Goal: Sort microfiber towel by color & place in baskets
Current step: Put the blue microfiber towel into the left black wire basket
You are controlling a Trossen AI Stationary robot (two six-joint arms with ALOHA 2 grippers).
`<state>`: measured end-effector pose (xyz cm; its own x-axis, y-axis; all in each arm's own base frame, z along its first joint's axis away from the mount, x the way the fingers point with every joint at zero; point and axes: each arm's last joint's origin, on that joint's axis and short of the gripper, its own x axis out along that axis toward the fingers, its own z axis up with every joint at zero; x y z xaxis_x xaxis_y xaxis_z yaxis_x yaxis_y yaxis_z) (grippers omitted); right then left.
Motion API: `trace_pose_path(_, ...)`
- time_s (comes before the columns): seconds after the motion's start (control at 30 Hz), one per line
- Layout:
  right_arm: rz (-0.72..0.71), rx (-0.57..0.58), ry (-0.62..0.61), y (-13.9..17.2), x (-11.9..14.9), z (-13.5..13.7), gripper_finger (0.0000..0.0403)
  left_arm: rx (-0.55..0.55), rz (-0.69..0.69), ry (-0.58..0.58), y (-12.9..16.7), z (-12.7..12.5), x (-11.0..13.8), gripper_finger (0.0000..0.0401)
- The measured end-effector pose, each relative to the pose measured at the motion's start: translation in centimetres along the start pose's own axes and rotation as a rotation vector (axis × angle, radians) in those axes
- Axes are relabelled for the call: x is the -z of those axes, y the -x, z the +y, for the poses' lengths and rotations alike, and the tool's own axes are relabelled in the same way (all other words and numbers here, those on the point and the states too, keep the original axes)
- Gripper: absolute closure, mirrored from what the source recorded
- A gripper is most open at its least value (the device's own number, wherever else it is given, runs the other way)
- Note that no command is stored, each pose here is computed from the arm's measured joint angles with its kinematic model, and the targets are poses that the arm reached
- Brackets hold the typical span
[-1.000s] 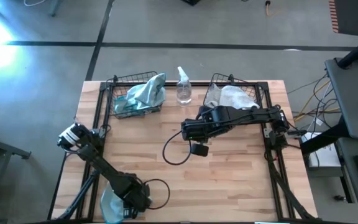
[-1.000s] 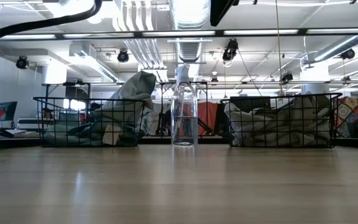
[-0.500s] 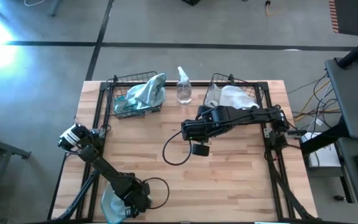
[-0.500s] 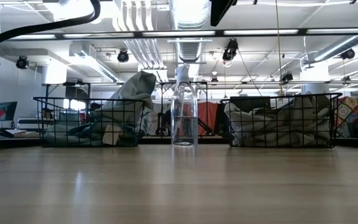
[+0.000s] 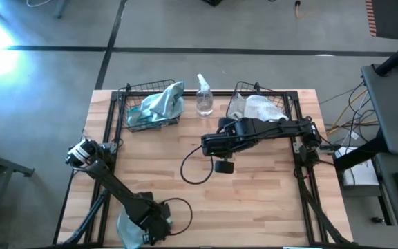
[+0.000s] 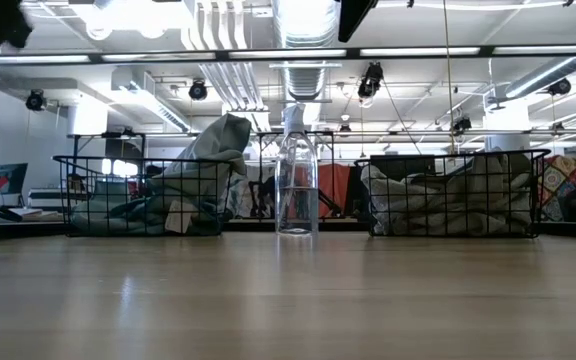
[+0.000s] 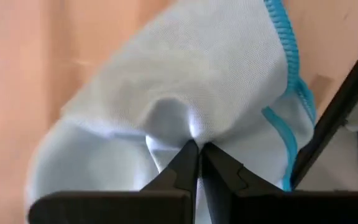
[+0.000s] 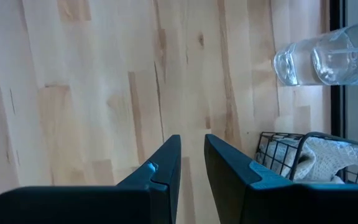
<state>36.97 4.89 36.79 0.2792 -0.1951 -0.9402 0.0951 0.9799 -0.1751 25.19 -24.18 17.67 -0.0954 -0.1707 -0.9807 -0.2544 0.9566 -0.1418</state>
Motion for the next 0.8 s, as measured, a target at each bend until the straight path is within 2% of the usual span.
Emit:
trace_pose_path(0.47, 0.0, 0.001, 0.053, 0.0, 0.0, -0.1, 0.0337, -0.335, -0.217, 0.085, 11.3, 0.5, -0.6, 0.0401)
trace_pose_path(0.67, 0.0, 0.001, 0.058, 0.0, 0.0, -0.1, 0.0337, -0.308, -0.444, 0.12, 15.6, 0.8, -1.8, 0.0401)
trace_pose_path(0.8, 0.0, 0.0, 0.058, 0.0, 0.0, -0.1, 0.0337, -0.304, -0.554, 0.102, 18.1, 1.3, -2.5, 0.0401)
